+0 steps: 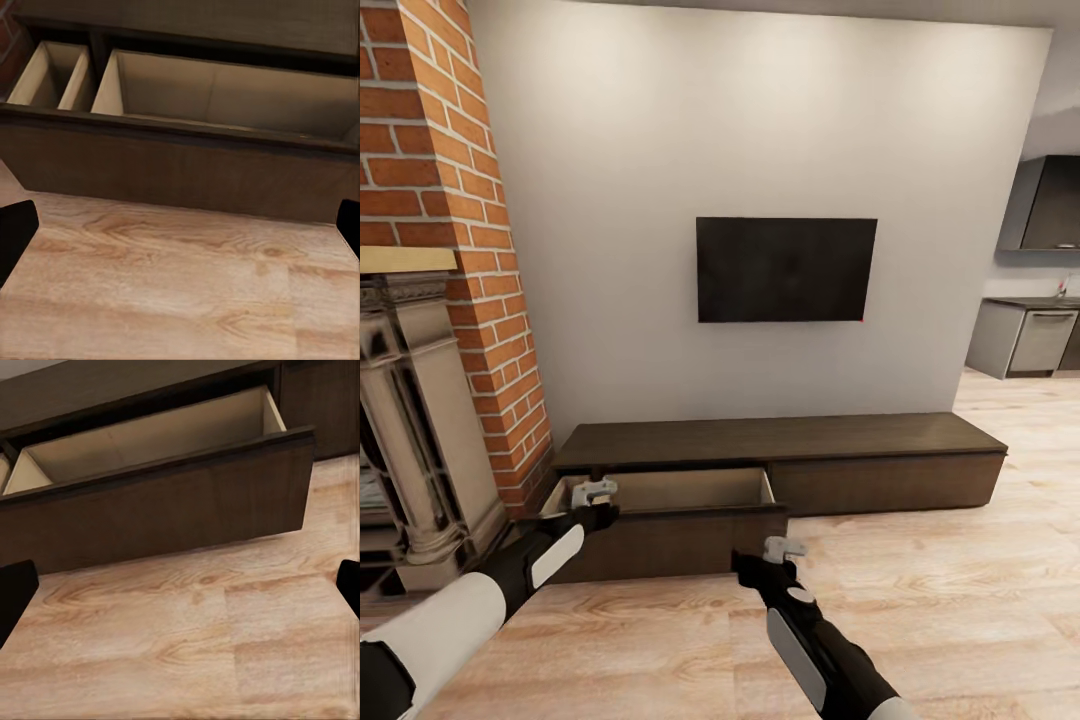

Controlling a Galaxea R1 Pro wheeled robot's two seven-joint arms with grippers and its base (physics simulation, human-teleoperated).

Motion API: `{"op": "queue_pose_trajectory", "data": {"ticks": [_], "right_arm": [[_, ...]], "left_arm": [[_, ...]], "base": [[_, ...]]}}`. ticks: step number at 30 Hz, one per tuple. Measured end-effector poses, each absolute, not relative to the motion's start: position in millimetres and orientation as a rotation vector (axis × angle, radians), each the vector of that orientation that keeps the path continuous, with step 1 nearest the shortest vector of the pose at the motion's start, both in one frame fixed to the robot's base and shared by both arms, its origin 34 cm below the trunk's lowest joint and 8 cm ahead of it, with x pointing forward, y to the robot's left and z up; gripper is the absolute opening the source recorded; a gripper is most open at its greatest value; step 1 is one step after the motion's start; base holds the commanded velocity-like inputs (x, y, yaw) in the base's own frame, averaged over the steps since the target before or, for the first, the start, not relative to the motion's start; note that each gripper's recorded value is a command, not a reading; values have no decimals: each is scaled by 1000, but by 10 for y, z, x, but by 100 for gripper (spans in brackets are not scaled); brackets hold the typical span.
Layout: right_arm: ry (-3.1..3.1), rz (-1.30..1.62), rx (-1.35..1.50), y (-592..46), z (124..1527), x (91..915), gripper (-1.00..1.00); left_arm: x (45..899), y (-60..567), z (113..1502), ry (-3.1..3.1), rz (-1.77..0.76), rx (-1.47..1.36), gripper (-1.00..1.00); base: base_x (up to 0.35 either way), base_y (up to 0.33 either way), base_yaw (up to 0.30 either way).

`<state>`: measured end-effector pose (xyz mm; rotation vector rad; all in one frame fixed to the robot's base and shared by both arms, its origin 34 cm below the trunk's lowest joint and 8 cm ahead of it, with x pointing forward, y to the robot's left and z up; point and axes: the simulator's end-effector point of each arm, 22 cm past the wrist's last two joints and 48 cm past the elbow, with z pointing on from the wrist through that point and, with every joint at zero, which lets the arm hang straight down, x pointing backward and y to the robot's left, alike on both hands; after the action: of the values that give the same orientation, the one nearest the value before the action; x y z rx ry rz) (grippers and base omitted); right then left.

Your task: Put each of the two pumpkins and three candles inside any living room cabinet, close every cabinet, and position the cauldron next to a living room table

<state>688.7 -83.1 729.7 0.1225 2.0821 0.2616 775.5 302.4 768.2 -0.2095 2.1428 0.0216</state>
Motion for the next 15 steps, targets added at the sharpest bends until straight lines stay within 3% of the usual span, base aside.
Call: {"op": "queue_pose_trajectory", "data": {"ticks": [15], "right_arm": [[2110,207,130,-934,6897,6746,100]], "left_arm": [[7481,3017,7337,2010,31,-232,100]], "base": [[0,0,0]]}}
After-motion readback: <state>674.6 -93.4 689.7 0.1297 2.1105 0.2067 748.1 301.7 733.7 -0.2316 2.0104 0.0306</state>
